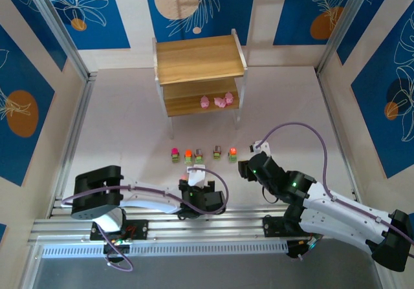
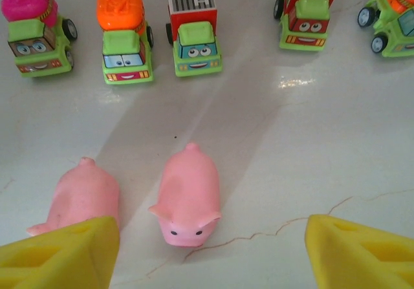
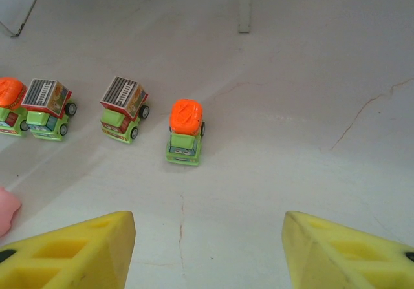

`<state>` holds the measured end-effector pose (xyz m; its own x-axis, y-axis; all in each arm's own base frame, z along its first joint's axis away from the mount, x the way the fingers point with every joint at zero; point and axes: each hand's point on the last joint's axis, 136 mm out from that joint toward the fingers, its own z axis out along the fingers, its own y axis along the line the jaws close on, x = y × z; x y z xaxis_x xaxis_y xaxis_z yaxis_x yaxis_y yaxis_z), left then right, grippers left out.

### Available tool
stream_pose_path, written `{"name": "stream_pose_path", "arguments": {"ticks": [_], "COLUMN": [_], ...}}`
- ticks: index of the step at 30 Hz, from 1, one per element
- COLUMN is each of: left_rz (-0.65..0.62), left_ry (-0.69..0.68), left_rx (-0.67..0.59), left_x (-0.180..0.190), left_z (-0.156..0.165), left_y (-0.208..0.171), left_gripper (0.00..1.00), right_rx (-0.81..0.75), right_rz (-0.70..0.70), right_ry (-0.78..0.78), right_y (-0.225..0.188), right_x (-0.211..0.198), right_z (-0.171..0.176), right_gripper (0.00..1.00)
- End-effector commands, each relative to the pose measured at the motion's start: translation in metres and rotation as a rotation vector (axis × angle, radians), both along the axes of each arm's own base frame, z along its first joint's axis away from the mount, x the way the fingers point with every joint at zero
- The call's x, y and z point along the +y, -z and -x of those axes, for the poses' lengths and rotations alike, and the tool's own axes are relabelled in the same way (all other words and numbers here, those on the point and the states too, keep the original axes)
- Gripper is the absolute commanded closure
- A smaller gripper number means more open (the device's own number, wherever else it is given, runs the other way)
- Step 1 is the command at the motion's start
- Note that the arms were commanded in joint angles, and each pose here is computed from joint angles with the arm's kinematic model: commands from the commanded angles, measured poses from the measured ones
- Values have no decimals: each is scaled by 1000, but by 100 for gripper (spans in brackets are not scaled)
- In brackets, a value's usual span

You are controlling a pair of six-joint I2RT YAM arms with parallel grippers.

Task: Place and organize the plastic toys onto the shelf

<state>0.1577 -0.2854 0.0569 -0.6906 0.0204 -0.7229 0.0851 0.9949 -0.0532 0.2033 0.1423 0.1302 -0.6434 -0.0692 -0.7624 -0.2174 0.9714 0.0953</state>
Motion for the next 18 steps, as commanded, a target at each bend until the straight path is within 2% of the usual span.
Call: {"name": "stream_pose_path", "arguments": {"ticks": [1,6,18], "left_rz": [14,18,50], "left_ry": [-18,-36,-87], "left_rx": [18,28,44], "left_x": [-5,-8,-3], "left_z": [1,-3,-15], "left_y": [4,10,17], "left_gripper": [26,28,31], "right_rx": [-6,-8,-10], "right_rz": [-21,-25,-34], "right_ry": [-4,-4,-3], "right_y": [0,0,-1], "right_x": [1,1,0], "right_z": [1,1,1], "right_gripper": [42,50,58]}}
